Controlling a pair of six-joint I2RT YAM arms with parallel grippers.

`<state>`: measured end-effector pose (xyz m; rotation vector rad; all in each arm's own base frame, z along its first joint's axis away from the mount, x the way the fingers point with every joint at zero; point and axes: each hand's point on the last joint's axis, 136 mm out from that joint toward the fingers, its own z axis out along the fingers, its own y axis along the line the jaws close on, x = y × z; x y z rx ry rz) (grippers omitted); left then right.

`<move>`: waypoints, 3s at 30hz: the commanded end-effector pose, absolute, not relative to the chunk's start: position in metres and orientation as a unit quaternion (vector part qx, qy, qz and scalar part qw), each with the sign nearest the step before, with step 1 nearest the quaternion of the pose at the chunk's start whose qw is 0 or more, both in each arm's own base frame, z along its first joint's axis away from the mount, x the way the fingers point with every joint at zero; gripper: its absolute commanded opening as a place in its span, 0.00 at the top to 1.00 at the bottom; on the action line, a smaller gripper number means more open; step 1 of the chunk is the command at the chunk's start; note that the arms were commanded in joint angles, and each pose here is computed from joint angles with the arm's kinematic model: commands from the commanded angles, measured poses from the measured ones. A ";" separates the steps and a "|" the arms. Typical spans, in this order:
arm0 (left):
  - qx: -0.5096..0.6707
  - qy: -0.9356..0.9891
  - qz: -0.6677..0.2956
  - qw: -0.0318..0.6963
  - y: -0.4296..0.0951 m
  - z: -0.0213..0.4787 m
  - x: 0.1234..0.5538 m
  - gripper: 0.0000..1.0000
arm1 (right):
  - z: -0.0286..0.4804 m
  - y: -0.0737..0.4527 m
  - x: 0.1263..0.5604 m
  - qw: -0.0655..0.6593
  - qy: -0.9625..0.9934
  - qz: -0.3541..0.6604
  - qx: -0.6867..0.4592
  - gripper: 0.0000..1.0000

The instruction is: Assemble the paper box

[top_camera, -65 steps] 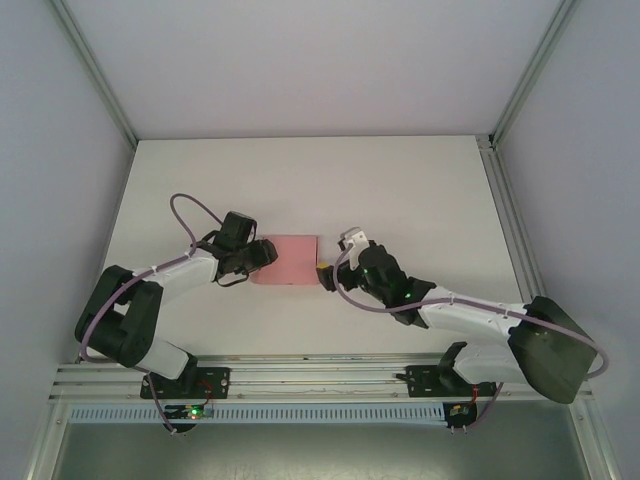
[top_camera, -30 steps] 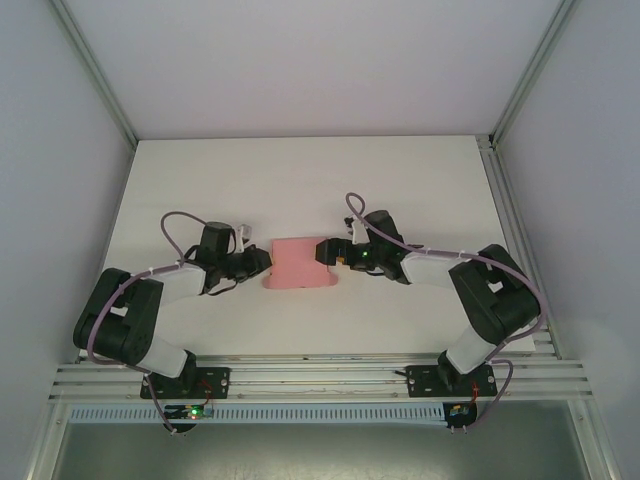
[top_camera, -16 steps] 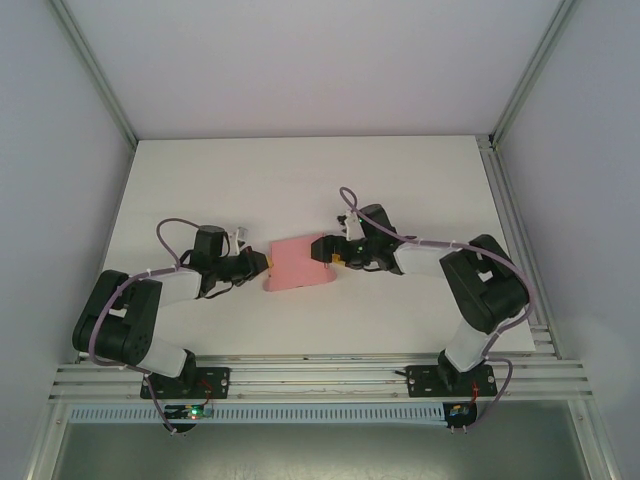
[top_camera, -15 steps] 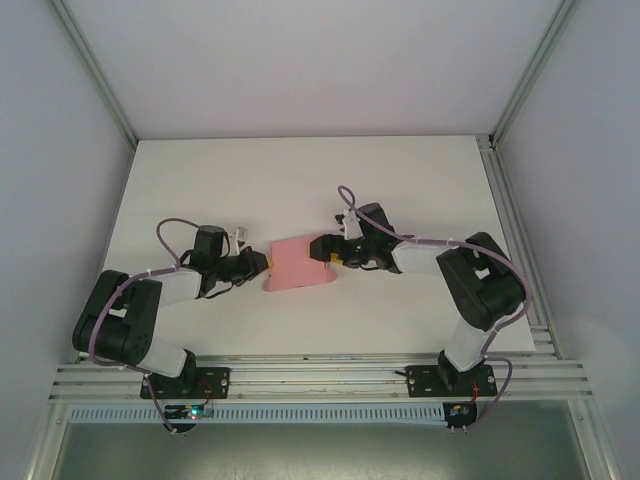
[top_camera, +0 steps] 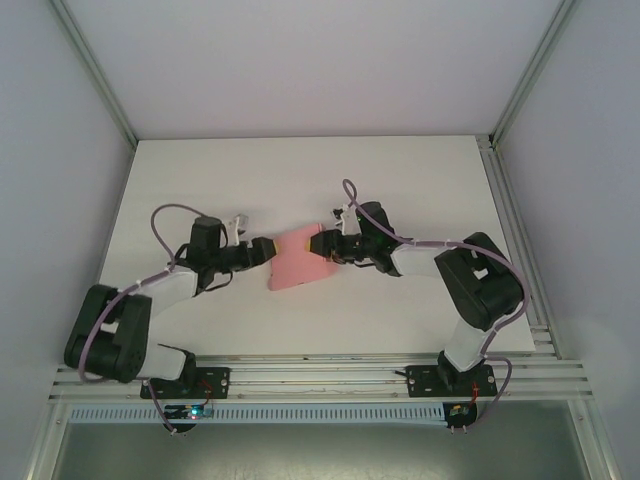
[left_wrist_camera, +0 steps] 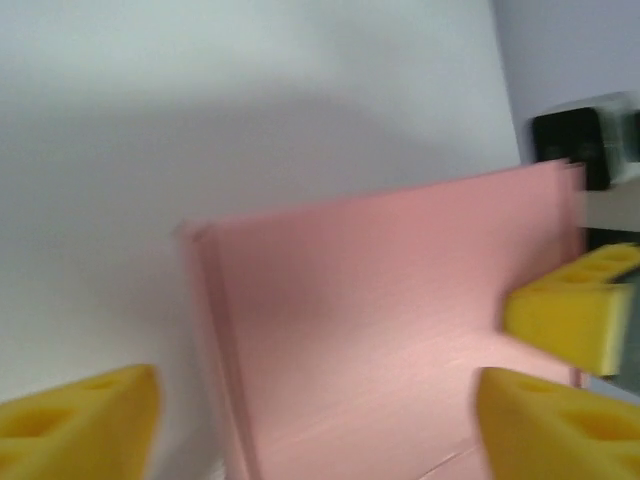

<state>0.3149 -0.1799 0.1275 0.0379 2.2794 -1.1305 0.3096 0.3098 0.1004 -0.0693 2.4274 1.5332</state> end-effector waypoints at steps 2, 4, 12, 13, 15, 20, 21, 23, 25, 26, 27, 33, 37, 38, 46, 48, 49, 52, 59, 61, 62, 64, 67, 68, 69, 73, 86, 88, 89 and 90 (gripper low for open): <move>0.236 0.843 -0.219 0.431 -0.200 0.186 0.310 0.00 | 0.119 0.299 0.312 0.098 0.835 0.541 0.028 0.51; 0.323 0.816 -0.192 0.439 -0.216 0.194 0.290 0.00 | 0.125 0.292 0.312 0.093 0.841 0.530 0.053 0.50; 0.450 0.760 -0.168 0.438 -0.242 0.204 0.245 0.00 | 0.147 0.280 0.301 -0.041 0.834 0.526 0.158 0.57; 0.460 0.757 -0.163 0.434 -0.246 0.202 0.242 0.00 | 0.150 0.278 0.301 -0.044 0.835 0.523 0.164 0.56; 0.473 0.758 -0.125 0.432 -0.249 0.195 0.243 0.00 | 0.151 0.275 0.301 -0.060 0.828 0.522 0.197 0.56; 0.519 0.747 -0.017 0.415 -0.255 0.169 0.250 0.00 | 0.154 0.274 0.307 -0.074 0.795 0.549 0.246 0.61; 0.521 0.746 0.002 0.415 -0.255 0.166 0.254 0.00 | 0.155 0.274 0.307 -0.075 0.795 0.550 0.246 0.61; 0.517 0.740 0.043 0.428 -0.254 0.165 0.265 0.00 | 0.155 0.275 0.305 -0.082 0.794 0.549 0.247 0.60; 0.506 0.737 0.053 0.445 -0.254 0.169 0.272 0.00 | 0.155 0.275 0.302 -0.090 0.794 0.548 0.247 0.60; 0.498 0.734 0.053 0.459 -0.256 0.172 0.275 0.00 | 0.152 0.275 0.299 -0.097 0.795 0.545 0.248 0.59; 0.496 0.729 0.052 0.469 -0.257 0.173 0.276 0.00 | 0.151 0.275 0.297 -0.102 0.794 0.544 0.249 0.59; 0.511 0.718 0.061 0.468 -0.259 0.166 0.277 0.00 | 0.159 0.273 0.290 -0.109 0.788 0.550 0.253 0.59; 0.518 0.726 0.064 0.447 -0.258 0.155 0.276 0.00 | 0.170 0.272 0.290 -0.097 0.787 0.557 0.249 0.59; 0.519 0.726 0.065 0.446 -0.259 0.153 0.277 0.00 | 0.171 0.272 0.288 -0.101 0.786 0.558 0.247 0.59; 0.525 0.719 0.063 0.452 -0.265 0.153 0.280 0.21 | 0.173 0.271 0.277 -0.101 0.794 0.553 0.232 0.57; 0.524 0.715 0.059 0.459 -0.268 0.156 0.280 0.32 | 0.173 0.270 0.276 -0.098 0.796 0.551 0.231 0.57; 0.526 0.713 0.056 0.460 -0.269 0.157 0.279 0.35 | 0.173 0.270 0.275 -0.097 0.797 0.550 0.230 0.56; 0.530 0.710 0.047 0.462 -0.270 0.160 0.276 0.40 | 0.175 0.269 0.274 -0.090 0.799 0.552 0.222 0.47; 0.536 0.724 0.011 0.434 -0.272 0.154 0.263 0.61 | 0.180 0.261 0.282 -0.023 0.811 0.552 0.193 0.33; 0.537 0.728 0.002 0.426 -0.270 0.150 0.258 0.62 | 0.178 0.260 0.281 -0.009 0.811 0.556 0.182 0.27; 0.538 0.729 -0.001 0.423 -0.269 0.149 0.256 0.63 | 0.177 0.258 0.281 0.000 0.811 0.556 0.182 0.19; 0.542 0.731 -0.009 0.415 -0.267 0.149 0.251 0.64 | 0.176 0.254 0.280 0.018 0.816 0.551 0.171 0.02; 0.543 0.738 -0.024 0.401 -0.263 0.149 0.245 0.65 | 0.180 0.240 0.282 0.071 0.835 0.525 0.149 0.02; 0.542 0.741 -0.030 0.395 -0.262 0.149 0.243 0.65 | 0.183 0.234 0.283 0.093 0.842 0.512 0.143 0.02; 0.549 0.742 -0.042 0.382 -0.260 0.147 0.238 0.65 | 0.187 0.225 0.285 0.122 0.851 0.493 0.134 0.02; 0.574 0.754 -0.086 0.308 -0.252 0.139 0.217 0.64 | 0.214 0.183 0.298 0.270 0.875 0.396 0.069 0.02; 0.561 0.810 -0.140 0.100 -0.222 0.105 0.238 0.61 | 0.268 0.183 0.272 0.474 0.790 0.330 -0.208 0.04; 0.566 0.808 -0.143 0.078 -0.224 0.099 0.239 0.61 | 0.255 0.197 0.266 0.448 0.792 0.332 -0.250 0.09; 0.569 0.807 -0.142 0.071 -0.225 0.095 0.241 0.61 | 0.248 0.205 0.264 0.435 0.792 0.334 -0.270 0.11; 0.570 0.807 -0.140 0.067 -0.225 0.093 0.242 0.61 | 0.242 0.211 0.262 0.422 0.794 0.333 -0.283 0.15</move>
